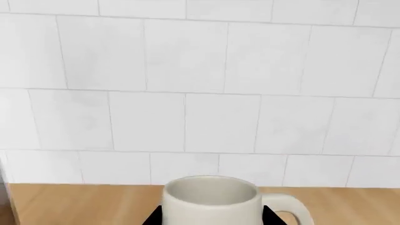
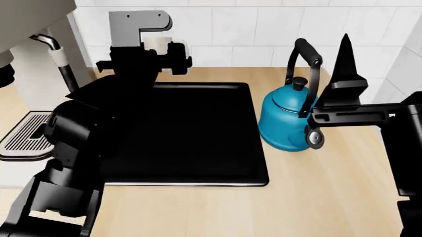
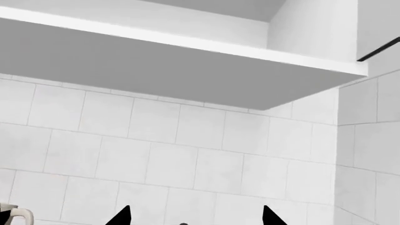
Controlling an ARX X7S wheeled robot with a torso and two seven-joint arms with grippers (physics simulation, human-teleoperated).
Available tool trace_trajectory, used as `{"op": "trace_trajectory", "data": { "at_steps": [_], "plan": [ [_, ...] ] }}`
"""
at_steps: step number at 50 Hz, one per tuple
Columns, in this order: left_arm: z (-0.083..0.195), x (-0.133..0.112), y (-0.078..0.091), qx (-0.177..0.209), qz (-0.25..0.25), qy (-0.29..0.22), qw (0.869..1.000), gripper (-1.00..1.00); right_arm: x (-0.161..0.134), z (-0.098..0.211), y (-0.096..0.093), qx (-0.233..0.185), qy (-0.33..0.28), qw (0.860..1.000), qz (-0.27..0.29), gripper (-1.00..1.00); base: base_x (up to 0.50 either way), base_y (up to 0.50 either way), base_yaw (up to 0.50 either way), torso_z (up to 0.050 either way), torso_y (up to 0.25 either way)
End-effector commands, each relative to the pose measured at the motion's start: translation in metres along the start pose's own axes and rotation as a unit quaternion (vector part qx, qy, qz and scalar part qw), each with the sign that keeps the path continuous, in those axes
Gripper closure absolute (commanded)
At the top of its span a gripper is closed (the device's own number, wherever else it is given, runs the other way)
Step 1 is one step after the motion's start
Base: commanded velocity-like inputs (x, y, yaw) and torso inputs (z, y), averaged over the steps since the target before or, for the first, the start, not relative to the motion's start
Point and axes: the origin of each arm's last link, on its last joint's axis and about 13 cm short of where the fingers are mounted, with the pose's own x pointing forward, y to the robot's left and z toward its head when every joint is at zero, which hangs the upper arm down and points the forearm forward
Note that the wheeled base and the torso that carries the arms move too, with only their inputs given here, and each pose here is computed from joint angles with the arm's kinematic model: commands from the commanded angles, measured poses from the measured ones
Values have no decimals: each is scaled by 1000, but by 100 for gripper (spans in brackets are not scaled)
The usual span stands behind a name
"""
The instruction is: Pick the kettle from the counter and place it on the tray. Then pick the mug from the cabinet and place it on the tray. Then close the cabinet doors.
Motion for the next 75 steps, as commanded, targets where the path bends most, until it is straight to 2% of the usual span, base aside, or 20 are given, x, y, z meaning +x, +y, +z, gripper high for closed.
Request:
{"op": "trace_trajectory", "data": {
  "at_steps": [1,19,42,43,62,69,73,75],
  "plan": [
    [-26,8,9,2,25,34,999,100,1,-3,1,2,4,1000,0,-100,0,0,3,0,0],
    [-48,9,15,7,38,92,995,100,2,-7,2,3,10,1000,0,-100,0,0,0,0,1],
    [-50,10,18,3,39,111,993,100,3,-10,2,7,12,1000,0,-100,0,0,0,0,0],
    [-50,11,18,2,40,112,993,-100,3,-10,2,7,13,1000,0,-100,0,0,0,0,10],
    [-39,9,20,-8,37,106,994,-100,3,-11,2,5,15,1000,-2,-100,0,0,0,0,0],
    [2,-3,20,-30,2,45,999,-100,5,-7,2,2,11,1000,-2,-100,0,0,0,0,0],
    [28,-23,17,-41,-32,-6,999,-100,8,1,1,-8,13,1000,0,-100,0,0,0,4,0],
    [38,-38,16,-30,-52,-25,998,-100,13,8,1,-12,31,999,9,-100,0,0,0,0,0]
  ]
}}
